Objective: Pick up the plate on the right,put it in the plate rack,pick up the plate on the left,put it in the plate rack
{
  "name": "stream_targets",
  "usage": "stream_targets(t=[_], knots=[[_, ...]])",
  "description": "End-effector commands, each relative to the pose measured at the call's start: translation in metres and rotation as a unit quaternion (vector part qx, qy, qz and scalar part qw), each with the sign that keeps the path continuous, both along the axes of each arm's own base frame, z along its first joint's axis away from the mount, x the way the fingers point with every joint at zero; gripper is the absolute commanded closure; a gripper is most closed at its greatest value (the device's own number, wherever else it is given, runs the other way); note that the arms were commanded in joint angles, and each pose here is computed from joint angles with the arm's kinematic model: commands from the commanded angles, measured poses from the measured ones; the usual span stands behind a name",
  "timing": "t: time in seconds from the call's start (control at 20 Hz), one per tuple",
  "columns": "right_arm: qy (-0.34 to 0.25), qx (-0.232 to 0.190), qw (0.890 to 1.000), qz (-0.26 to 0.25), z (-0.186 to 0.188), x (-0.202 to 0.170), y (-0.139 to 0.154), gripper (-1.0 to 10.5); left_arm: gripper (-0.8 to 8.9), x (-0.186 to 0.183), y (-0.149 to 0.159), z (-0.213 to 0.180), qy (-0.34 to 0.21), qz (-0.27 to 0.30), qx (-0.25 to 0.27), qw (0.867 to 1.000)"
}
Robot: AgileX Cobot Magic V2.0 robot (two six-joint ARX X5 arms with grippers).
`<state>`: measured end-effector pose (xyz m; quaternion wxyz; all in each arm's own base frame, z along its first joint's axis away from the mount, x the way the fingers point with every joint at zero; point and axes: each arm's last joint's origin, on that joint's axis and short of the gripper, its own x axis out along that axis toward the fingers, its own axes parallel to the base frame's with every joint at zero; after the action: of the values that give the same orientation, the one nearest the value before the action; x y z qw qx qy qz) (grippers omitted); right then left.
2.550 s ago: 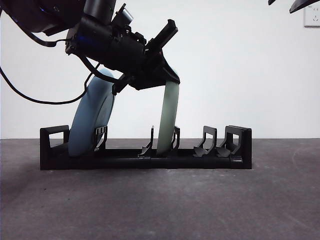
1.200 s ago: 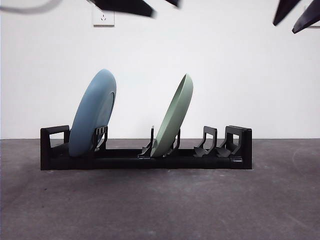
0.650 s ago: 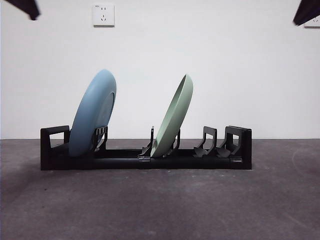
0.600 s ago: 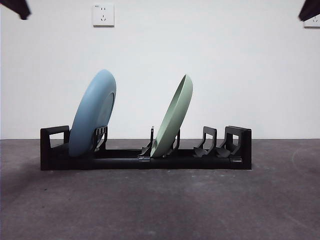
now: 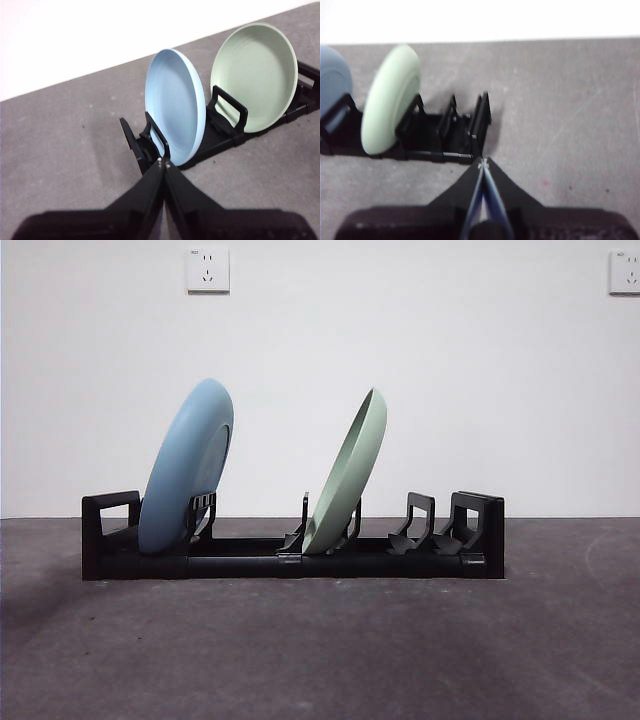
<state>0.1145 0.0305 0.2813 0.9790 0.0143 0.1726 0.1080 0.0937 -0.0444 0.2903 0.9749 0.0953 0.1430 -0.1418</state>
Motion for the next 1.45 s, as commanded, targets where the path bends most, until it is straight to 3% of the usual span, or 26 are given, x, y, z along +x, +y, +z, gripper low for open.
stream_targets(t=[0.05,0.7,0.95,1.1,1.45], knots=[[0.003,0.003,1.000,0.000,-0.003,0.000,0.000,9.4,8.16,0.000,0.000,-0.003,0.009,0.004,0.000,1.000],[0.003,0.003,1.000,0.000,-0.003,0.000,0.000,9.4,8.16,-0.009,0.008,-0.004,0.010,0.012,0.007,1.000],[0.004,0.003,1.000,0.000,-0.003,0.000,0.000,9.4,8.16,-0.020,0.028,0.002,-0.090,0.073,-0.044,0.992],[0.004,0.002,1.000,0.000,-0.003,0.000,0.000,9.4,8.16,-0.014,0.036,-0.027,-0.118,0.122,-0.050,0.984],[0.004,0.002,1.000,0.000,-0.003,0.000,0.000,9.4,8.16,0.002,0.041,-0.118,-0.092,0.116,-0.056,0.987]])
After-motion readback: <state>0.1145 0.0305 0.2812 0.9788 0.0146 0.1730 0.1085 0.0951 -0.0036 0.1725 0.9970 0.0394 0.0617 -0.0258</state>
